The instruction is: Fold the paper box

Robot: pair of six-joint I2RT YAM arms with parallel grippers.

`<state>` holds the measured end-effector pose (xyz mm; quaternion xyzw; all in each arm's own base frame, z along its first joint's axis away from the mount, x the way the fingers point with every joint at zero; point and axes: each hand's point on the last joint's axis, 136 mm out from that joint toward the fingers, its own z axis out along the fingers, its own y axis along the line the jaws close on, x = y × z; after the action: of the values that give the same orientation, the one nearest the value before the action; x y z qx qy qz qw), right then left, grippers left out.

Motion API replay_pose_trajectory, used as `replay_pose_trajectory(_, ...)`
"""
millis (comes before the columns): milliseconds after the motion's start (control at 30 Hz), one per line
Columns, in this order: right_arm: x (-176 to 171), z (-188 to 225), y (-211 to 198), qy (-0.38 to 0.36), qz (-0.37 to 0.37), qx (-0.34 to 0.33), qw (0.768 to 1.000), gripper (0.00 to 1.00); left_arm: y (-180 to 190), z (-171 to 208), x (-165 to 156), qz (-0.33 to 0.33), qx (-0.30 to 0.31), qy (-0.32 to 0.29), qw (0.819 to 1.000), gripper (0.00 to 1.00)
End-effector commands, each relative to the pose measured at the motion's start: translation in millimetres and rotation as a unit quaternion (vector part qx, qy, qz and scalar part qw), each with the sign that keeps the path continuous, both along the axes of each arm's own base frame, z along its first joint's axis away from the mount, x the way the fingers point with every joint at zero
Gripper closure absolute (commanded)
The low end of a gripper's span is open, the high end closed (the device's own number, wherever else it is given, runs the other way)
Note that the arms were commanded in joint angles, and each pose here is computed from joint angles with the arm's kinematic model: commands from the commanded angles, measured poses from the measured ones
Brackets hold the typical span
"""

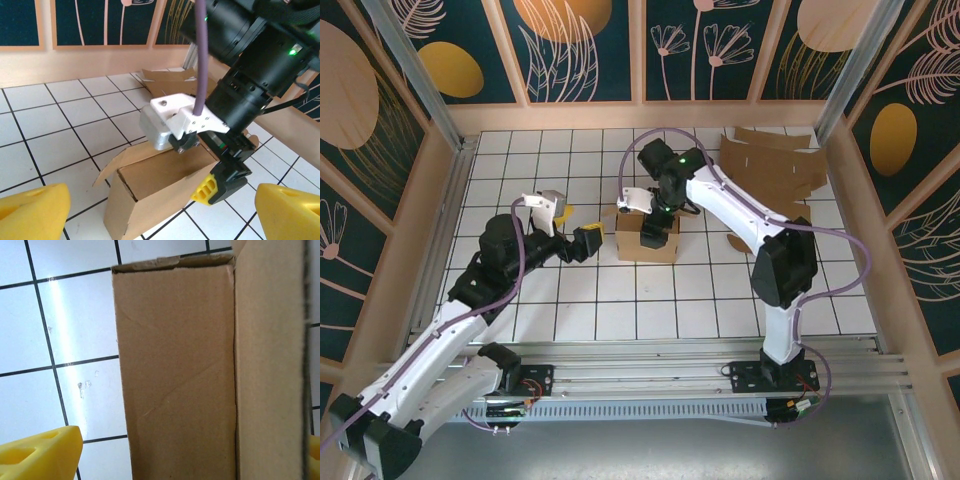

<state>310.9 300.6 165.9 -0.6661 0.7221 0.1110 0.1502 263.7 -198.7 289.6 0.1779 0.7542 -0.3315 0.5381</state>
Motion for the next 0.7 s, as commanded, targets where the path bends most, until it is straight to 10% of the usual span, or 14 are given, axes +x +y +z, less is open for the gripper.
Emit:
replay_pose_trajectory(0,3.9,40.7,6.9,-0.028,-0.013,0.056,0.998,0.13,-0.2,-2.0,2.1,0.002,0.002,0.001,1.000,0.06)
replay_pose_trajectory(233,22.3,96.9,10.0,-0.063,-0.092,0.160,0.981,0.13,7.9,-5.1,12.4,0.040,0.010,0.026,0.999,0.08)
replay_pose_trajectory(367,44.9,119.8,-30.2,0.000,-0.295,0.258,0.920,0.19,15.4,-27.0,29.7,0.080,0.071,0.087,0.990,0.13)
replay_pose_trajectory(667,15.6,82.8,-115.5,0.159,-0.386,0.372,0.829,0.24,-11.6,-54.2,46.8,-0.034,0.106,0.160,0.981,0.18)
